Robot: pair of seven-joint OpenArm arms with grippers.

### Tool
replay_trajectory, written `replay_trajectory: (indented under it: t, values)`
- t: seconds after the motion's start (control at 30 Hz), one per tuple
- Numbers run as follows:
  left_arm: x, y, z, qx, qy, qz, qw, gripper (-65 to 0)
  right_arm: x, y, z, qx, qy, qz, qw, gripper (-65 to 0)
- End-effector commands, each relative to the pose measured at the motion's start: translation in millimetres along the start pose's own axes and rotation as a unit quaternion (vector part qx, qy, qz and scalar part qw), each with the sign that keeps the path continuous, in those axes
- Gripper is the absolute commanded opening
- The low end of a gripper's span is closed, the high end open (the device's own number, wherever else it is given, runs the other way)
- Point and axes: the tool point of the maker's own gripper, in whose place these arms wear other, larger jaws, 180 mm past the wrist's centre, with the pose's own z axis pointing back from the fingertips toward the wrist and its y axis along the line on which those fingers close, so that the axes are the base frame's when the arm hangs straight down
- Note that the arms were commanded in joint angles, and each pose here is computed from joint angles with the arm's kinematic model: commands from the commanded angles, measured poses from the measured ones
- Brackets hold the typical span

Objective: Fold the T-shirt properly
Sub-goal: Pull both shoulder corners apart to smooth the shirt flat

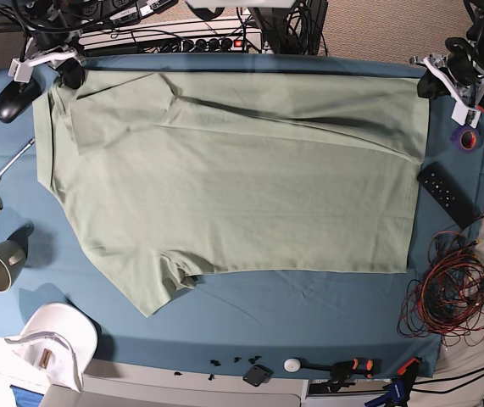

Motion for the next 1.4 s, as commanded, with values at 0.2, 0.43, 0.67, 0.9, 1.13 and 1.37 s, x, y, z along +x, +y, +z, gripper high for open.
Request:
replay_trajectory:
  t: [0.2,0.43,0.67,0.9,1.13,1.37]
  values:
    - [-16.9,6.2,6.6,0.012,0.034,-0.006,0.999,-65.0,1.9,-4.1,5.2,-0.008,0.005,0.014,0.9999,-65.0]
    - [-17.3,6.8,6.6,0.013,0.036,-0.006,0.999,-65.0,5.5,-9.4,8.7,-0.014,0.010,0.026,0.9995,-65.0]
    - [-16.7,6.6,6.5,0.013,0.034,-0.006,0.999,-65.0,8.9,-10.2,9.0,-0.015,0.005,0.030,0.9994,-65.0]
    - [-15.8,6.6,6.4,0.013,0.031,-0.006,0.999,-46.3,10.4,-1.2,9.0,0.010,-0.001,0.055,0.9984,-59.0]
    - [-16.7,12.0,6.7,0.028,0.035,-0.019,0.999,-39.2,11.7,0.0,9.1,0.013,-0.005,0.057,0.9983,-43.0]
    - [-18.9,14.3,7.2,0.034,0.041,-0.025,0.998,-39.2,2.0,-3.9,13.0,0.007,0.017,0.058,0.9981,-43.0]
